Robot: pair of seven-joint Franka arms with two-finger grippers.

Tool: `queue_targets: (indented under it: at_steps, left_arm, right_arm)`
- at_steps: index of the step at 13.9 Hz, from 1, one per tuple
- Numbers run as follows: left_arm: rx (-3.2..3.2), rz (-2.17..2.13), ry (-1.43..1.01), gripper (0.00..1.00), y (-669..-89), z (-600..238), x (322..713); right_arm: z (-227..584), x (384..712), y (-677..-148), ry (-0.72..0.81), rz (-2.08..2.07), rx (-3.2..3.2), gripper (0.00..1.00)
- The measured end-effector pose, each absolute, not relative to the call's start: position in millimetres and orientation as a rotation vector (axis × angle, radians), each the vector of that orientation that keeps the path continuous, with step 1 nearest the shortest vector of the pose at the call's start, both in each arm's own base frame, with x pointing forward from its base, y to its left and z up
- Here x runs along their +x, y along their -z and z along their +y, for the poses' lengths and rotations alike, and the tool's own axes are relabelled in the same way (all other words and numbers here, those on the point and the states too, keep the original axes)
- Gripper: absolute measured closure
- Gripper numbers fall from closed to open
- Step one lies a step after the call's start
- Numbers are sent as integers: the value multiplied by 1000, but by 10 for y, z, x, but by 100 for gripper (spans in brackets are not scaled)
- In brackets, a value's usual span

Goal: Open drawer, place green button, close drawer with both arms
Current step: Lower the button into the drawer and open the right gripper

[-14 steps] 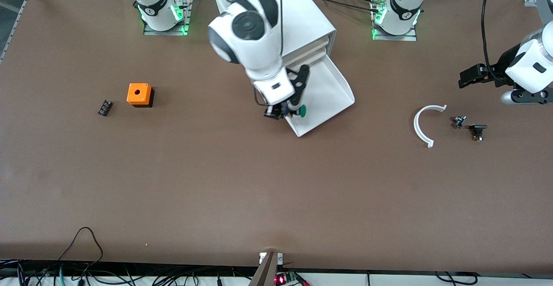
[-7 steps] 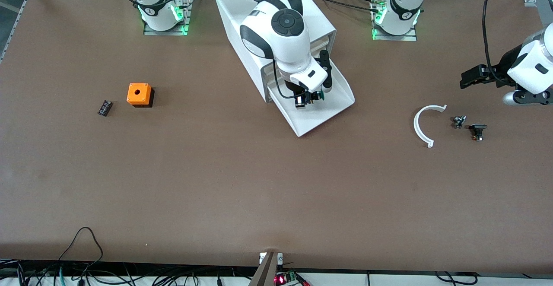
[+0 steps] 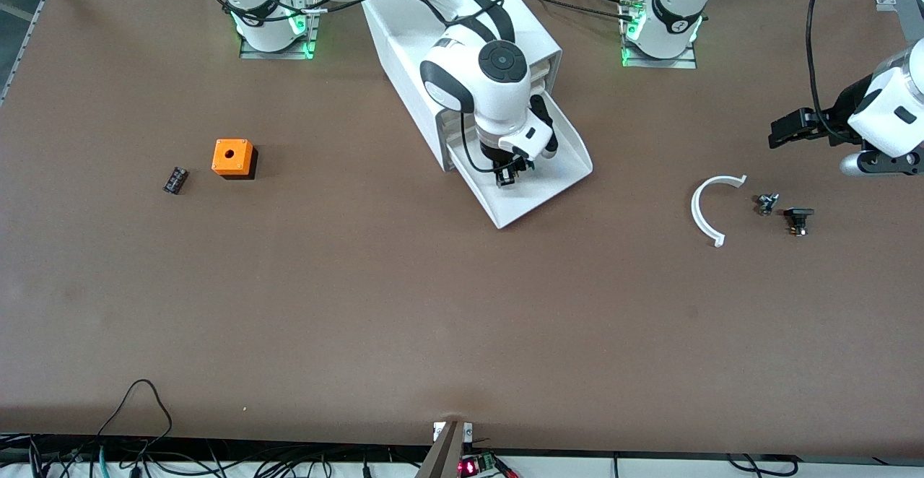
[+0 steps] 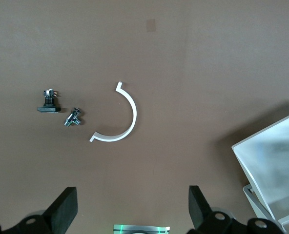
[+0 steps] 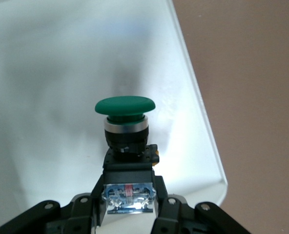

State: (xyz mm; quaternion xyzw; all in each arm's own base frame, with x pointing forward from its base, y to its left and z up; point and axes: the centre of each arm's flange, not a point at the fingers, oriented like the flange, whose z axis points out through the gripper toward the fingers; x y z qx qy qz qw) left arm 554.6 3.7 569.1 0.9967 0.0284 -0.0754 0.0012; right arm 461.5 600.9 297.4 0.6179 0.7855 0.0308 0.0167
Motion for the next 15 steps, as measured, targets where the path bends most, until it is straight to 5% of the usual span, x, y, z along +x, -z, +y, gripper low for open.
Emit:
queue_targets:
  at_steps: [5, 11, 15]
  left_arm:
    - [3129, 90, 237, 0, -5691, 38, 5546]
    - [3129, 90, 237, 0, -5691, 39, 5546]
    - [3128, 93, 243, 0, -5668, 52, 5556]
  right_arm:
    - [6155, 4424, -2851, -76, 2468, 1844, 55]
    - [6181, 4427, -2915, -94, 2400, 1925, 0]
    - [6121, 4688, -3398, -227, 2263, 2046, 0]
